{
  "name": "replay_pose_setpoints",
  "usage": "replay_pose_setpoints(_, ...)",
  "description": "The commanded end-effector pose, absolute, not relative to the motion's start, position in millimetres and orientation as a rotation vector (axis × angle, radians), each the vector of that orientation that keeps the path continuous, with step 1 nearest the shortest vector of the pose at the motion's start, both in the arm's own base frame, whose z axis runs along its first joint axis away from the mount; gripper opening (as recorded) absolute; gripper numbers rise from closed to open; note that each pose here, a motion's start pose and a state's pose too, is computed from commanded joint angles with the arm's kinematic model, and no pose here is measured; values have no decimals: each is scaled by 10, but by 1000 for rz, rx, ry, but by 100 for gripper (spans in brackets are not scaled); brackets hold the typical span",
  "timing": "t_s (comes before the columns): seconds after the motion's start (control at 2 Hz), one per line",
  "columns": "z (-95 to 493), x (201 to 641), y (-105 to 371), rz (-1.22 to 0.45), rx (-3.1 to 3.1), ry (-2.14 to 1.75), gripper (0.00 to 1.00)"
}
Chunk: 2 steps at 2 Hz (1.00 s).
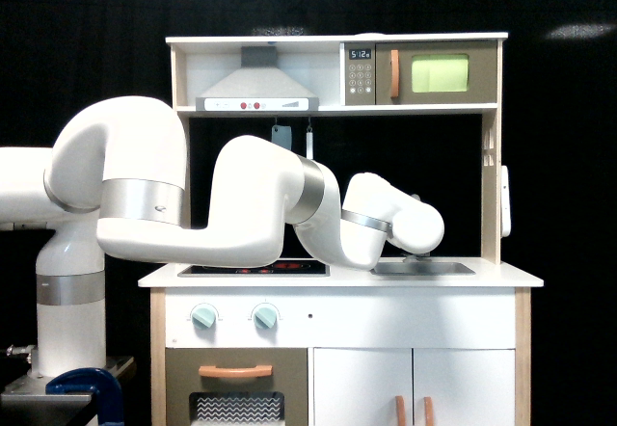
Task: Turn on the faucet
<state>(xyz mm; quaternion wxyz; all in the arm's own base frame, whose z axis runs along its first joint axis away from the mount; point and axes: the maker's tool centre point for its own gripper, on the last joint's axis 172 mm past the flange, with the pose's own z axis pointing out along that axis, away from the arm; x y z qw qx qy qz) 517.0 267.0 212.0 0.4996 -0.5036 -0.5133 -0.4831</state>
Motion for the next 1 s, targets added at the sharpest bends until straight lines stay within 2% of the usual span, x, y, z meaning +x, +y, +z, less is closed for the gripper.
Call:
replay_pose_setpoints(0.5,2070,5250,2610,-1168,-1218,-1242,100)
replay_pose_setpoints(1.0,2160,4780,2090,-1168,-1218,-1242,100)
